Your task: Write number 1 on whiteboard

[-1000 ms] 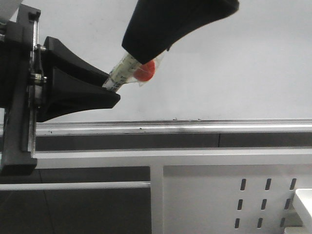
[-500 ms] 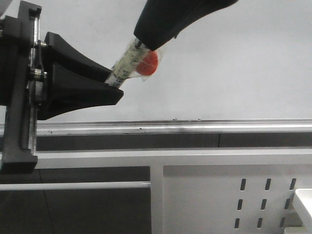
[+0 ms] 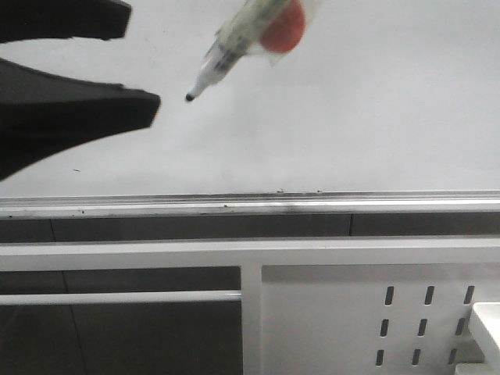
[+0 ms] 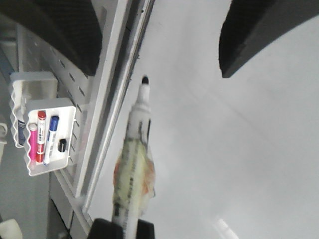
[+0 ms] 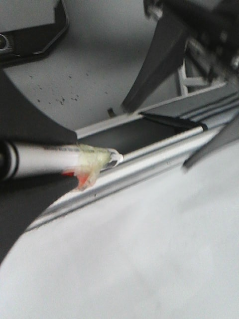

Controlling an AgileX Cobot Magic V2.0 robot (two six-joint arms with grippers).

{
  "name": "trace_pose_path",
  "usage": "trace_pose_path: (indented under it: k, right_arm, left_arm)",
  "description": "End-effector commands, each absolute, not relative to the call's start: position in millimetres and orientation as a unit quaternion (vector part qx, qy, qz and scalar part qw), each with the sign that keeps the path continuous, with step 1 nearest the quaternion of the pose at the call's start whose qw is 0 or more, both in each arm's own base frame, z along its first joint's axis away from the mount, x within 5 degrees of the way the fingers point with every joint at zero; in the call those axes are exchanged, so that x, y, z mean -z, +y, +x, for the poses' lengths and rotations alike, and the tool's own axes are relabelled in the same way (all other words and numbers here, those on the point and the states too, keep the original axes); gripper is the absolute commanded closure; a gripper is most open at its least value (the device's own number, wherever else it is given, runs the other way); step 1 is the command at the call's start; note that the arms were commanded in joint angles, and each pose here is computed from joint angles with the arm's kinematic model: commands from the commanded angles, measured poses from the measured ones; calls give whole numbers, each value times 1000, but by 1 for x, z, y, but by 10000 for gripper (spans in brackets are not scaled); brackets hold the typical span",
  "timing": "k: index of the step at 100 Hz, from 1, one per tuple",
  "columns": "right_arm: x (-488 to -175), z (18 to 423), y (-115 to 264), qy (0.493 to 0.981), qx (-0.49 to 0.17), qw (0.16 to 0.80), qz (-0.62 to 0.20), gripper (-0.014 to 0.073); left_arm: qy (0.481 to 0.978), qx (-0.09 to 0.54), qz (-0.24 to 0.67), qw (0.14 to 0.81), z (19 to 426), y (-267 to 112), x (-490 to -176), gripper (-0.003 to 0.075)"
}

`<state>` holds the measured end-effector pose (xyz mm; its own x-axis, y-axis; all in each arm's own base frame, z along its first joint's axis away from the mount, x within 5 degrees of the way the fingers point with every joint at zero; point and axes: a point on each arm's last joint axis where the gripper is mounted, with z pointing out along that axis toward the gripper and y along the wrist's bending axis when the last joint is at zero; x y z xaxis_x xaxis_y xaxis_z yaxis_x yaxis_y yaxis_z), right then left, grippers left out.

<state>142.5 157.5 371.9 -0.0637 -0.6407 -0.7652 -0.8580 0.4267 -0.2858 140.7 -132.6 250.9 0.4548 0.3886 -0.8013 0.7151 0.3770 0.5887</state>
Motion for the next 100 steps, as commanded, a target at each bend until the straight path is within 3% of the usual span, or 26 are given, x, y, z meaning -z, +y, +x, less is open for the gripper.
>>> trace_pose_path:
  k: [1,19,50,72,100]
  right_arm:
    - [-398,134,142,707,-124,509,-475,664]
    - [-397,119,118,694,-116,564,-432,664]
    - [-355,103,100,687,-147,599,-385,662]
    - [-340,104,102,666,-151,621,-384,662]
    - [-341,127,102,668,-131,649,-340,663]
  left_arm:
    - [493,148,482,709,128,-123,-270,297]
    - [550,160,356,739,111,-93,-271,371]
    - [624,214,166,733,117,-71,-265,568]
    - [625,214,161,733,117,-70,-265,739]
    - [630,214,158,730,117,-70,-264,740]
